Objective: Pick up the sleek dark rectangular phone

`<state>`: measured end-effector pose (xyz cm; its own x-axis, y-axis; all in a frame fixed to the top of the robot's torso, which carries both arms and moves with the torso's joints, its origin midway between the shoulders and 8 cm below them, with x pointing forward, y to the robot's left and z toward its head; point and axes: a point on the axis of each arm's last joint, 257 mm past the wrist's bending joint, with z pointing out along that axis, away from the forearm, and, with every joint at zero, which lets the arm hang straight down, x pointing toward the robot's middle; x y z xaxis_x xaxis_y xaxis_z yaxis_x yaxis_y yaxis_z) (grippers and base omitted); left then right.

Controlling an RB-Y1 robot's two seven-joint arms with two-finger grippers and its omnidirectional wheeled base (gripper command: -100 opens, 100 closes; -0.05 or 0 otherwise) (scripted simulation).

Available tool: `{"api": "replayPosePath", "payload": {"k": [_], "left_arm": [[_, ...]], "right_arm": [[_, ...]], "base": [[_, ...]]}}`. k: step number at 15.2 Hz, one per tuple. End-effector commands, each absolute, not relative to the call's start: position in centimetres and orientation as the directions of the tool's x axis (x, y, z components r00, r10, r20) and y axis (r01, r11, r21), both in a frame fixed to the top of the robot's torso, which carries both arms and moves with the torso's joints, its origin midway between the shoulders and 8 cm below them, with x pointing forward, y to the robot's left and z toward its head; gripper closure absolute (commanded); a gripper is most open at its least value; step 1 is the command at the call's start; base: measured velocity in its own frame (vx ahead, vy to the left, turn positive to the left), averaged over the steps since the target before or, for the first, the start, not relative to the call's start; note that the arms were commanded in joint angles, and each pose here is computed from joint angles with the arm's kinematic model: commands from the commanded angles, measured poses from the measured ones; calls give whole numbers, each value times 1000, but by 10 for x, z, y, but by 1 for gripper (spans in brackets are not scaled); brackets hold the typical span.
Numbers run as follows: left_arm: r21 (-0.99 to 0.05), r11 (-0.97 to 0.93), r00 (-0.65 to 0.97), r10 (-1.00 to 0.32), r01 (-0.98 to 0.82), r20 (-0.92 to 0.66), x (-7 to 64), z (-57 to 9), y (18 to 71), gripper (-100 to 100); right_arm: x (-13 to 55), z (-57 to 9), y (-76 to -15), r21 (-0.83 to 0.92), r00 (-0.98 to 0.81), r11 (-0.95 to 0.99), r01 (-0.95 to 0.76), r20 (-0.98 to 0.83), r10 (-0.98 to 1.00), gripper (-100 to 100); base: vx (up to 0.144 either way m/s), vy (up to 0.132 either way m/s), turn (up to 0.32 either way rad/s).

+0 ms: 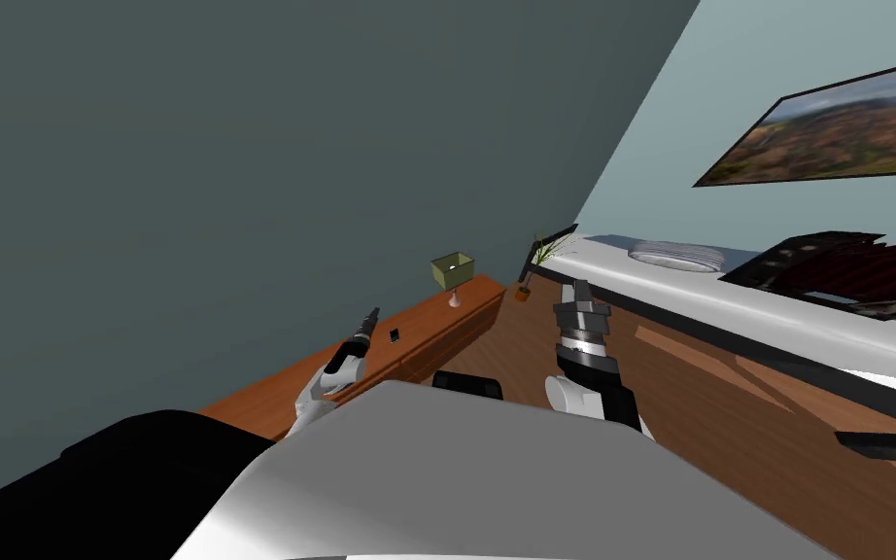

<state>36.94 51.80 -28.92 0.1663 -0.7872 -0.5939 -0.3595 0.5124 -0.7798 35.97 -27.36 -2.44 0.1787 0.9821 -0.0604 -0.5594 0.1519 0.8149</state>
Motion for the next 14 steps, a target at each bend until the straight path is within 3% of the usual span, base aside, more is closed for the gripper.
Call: {"api": "replayPosePath", "payload": {"k": [1,14], "left_arm": [[-750,510,144,-779,-420,-610,361,-306,537,-100],[-598,426,40,-792,-679,-610,293,-404,598,-100]], "right_arm": [[360,-24,-274,815,179,152,-559,-60,982,0],[360,-24,-274,815,179,152,-559,-60,982,0]], "base": [[9,-2,-255],[10,10,-209]]}}
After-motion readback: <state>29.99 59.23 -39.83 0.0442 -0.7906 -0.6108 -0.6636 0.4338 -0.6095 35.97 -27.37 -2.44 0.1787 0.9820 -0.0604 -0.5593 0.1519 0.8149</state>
